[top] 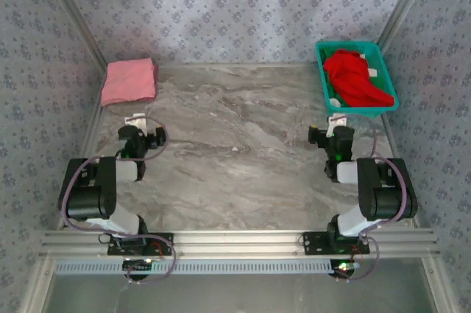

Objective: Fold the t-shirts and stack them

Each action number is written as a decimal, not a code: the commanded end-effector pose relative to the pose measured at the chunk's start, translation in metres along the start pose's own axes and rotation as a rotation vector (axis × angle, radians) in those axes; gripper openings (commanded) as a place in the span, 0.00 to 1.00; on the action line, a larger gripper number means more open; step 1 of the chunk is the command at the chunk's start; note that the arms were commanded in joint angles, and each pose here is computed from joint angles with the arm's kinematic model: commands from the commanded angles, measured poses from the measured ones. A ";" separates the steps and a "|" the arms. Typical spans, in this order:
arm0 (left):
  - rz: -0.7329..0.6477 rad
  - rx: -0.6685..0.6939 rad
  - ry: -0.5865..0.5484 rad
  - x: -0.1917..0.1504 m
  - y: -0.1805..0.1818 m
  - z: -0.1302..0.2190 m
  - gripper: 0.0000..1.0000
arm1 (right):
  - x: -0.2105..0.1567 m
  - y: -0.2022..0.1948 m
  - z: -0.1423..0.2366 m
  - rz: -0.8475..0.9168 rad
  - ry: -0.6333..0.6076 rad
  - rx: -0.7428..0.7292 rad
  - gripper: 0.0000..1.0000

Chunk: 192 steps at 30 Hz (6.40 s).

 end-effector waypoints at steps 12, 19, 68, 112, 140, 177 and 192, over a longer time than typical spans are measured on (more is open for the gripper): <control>-0.001 -0.006 -0.021 0.005 -0.002 -0.001 0.98 | 0.002 -0.002 -0.001 -0.018 -0.016 -0.012 1.00; 0.004 -0.010 -0.019 0.005 -0.001 -0.002 0.98 | 0.002 -0.003 -0.001 -0.022 -0.013 -0.010 1.00; -0.267 -0.741 0.084 0.107 -0.310 0.056 0.98 | 0.187 -0.097 -0.194 -0.469 0.463 -0.016 0.37; -0.097 -0.661 -0.286 0.185 -0.220 0.139 0.98 | 0.472 0.030 0.277 -0.021 -0.724 0.525 0.00; -0.166 -0.475 0.304 0.027 -0.159 0.162 0.98 | 0.204 0.128 0.023 -0.195 0.291 0.362 0.63; -0.507 -0.349 0.416 -0.032 -0.221 0.160 0.00 | 0.095 0.098 -0.002 -0.358 0.587 0.347 0.69; -0.319 -0.435 0.424 -0.029 -0.181 0.160 0.02 | 0.085 0.098 -0.016 -0.431 0.627 0.409 0.69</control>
Point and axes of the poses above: each hand's point on the last joint's axis, 136 mm out from that joint toward the fingers, its own z axis back along the fingers, its own y axis along the line the jaws close on, x = y × z, the point moved 10 cm from there along z, back along the fingers, and after that the axes turned 5 degrees about z, right-handed, at the moved point
